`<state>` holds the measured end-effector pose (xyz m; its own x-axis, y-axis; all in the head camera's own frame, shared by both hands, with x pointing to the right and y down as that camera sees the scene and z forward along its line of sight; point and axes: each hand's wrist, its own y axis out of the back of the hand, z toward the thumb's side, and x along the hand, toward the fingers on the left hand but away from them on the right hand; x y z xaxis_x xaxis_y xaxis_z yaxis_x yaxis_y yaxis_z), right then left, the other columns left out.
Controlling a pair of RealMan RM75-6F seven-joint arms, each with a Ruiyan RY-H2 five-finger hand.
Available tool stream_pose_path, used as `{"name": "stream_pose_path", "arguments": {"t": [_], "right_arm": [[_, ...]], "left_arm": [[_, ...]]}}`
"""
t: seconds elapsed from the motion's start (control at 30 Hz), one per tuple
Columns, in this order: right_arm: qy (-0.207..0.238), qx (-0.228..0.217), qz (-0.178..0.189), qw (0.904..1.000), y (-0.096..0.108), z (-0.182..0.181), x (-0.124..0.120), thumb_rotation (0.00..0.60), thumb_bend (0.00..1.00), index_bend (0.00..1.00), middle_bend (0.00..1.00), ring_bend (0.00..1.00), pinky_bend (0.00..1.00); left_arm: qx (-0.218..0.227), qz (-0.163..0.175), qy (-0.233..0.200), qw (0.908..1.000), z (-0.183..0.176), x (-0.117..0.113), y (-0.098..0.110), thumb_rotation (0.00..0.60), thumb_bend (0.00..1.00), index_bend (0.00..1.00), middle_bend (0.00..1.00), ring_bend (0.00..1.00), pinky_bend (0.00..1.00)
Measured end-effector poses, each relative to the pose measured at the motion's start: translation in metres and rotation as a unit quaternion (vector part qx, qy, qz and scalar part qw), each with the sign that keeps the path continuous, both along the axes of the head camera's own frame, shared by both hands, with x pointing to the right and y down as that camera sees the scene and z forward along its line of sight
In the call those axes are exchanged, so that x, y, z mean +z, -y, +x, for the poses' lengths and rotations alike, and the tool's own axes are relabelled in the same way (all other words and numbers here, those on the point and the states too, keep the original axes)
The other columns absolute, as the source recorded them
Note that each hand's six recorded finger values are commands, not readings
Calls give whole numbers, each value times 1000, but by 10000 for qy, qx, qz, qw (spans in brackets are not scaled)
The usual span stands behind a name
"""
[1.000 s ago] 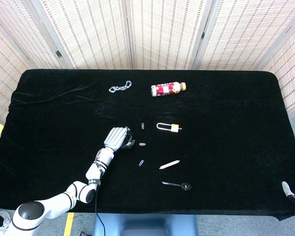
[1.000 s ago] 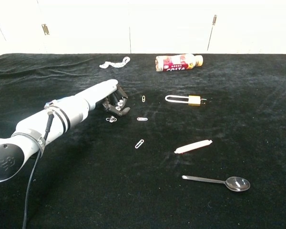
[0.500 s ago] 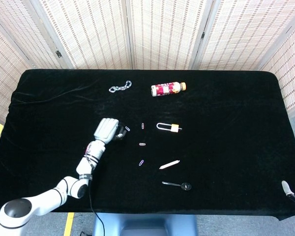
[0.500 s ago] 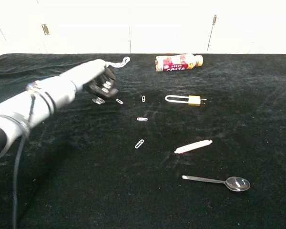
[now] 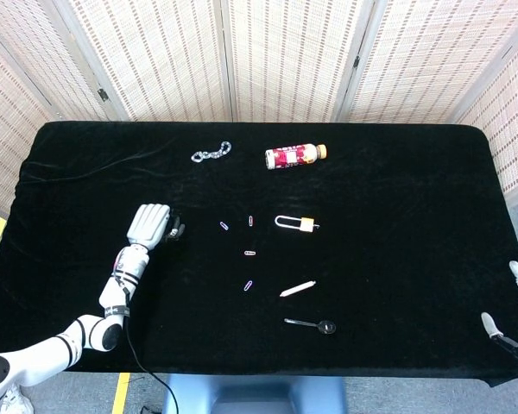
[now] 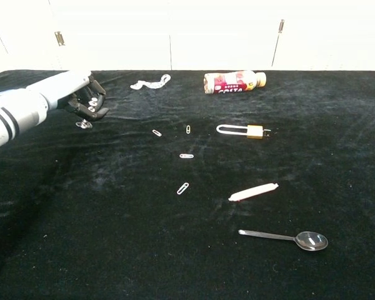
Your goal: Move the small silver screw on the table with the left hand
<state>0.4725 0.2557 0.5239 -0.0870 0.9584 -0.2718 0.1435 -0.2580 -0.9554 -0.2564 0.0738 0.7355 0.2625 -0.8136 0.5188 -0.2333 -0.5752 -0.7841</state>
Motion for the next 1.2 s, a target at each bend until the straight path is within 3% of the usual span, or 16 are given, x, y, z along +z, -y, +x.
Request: {"name": "stream_pose_path", "arguments": {"t": [0.07, 0.13, 0.2, 0.27, 0.33, 0.57, 0.77, 0.97, 1.2], "right_arm": [[3, -15, -19, 10000, 1, 0, 1, 600, 290, 0, 0, 12, 0], [6, -24, -34, 10000, 2, -1, 1, 600, 290, 0, 0, 13, 0], [5, -15, -43, 10000, 3, 0, 2, 600, 289, 0, 0, 14, 0], [0, -27, -68, 10000, 3, -1, 3, 600, 289, 0, 0, 18, 0], [11, -53, -94, 9999, 3, -2, 3, 600, 290, 0, 0, 20, 0], [4, -101, -81, 9999, 2, -4, 2, 600, 289, 0, 0, 22, 0], [-40, -136, -142, 9998, 3, -6, 5, 600, 289, 0, 0, 23, 0], [-110, -237, -253, 9993, 3, -12, 12, 600, 289, 0, 0, 22, 0], [-402, -391, -280, 9980, 2, -24, 20, 600, 289, 0, 0, 23, 0]], "left_arm": [[22, -50, -16, 10000, -1, -2, 0, 600, 205, 91, 1000, 1000, 1000], [28, -59, -3, 10000, -3, -6, 1, 600, 162, 16, 975, 1000, 1000], [91, -119, 106, 9998, -7, -6, 1, 600, 127, 0, 803, 954, 1000], [213, -301, 238, 9990, -12, -5, -1, 600, 101, 0, 530, 803, 976], [337, -458, 350, 9978, -17, -7, -3, 600, 94, 0, 371, 649, 887], [525, -488, 389, 9967, -30, -44, -16, 600, 93, 0, 64, 289, 459], [524, -224, 554, 9968, -60, -87, -45, 600, 93, 0, 1, 74, 120], [12, 226, 1052, 9942, -122, -122, -94, 600, 96, 0, 0, 3, 5], [-662, 965, 1469, 9822, -186, -160, -161, 600, 96, 0, 0, 0, 0]]}}
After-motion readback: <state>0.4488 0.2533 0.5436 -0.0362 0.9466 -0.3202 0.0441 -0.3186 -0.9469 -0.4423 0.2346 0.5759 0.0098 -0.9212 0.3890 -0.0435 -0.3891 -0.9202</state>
